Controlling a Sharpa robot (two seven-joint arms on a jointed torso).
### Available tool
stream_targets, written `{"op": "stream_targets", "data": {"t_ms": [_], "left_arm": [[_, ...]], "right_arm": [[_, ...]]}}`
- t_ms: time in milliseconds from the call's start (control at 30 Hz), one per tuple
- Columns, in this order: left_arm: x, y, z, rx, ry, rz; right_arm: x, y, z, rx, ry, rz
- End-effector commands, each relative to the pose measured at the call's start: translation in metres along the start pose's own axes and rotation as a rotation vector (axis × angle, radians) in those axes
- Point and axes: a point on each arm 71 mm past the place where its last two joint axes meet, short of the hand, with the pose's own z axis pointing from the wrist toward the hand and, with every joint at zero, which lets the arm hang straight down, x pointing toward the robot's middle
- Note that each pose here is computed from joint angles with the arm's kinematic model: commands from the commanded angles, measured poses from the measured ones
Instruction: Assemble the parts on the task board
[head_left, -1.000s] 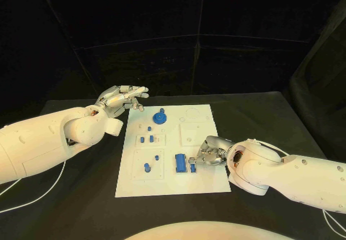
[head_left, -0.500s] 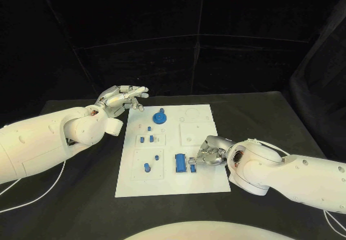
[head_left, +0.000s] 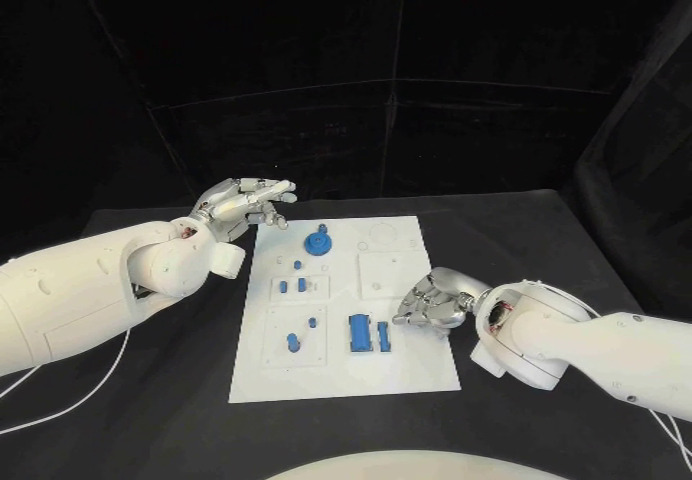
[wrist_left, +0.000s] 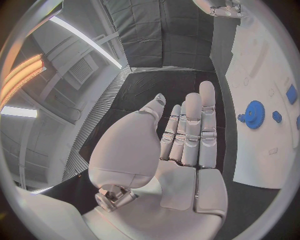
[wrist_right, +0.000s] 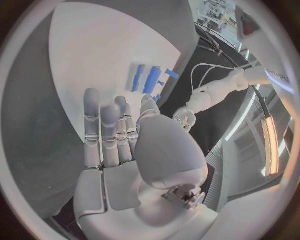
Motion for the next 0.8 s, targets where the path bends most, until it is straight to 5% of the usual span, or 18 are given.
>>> {"op": "stream_targets", "data": {"t_ms": [33,400,800], "left_arm": [[-0.0005,0.0000,0.0014,0.034,-0.023,0.008],[-0.0099,0.0131,0.0082,0.091,-0.117,0.004],[-0.0167,0.0363,0.0168,0.090,-0.205,-0.022]], "right_arm": [[-0.026,0.006,0.009,-0.215,-0.059,0.381],[-0.073,-0.017,0.058,-0.314,-0.183,0.626],[-0.078,-0.018,0.100,-0.363,-0.218,0.659]]}}
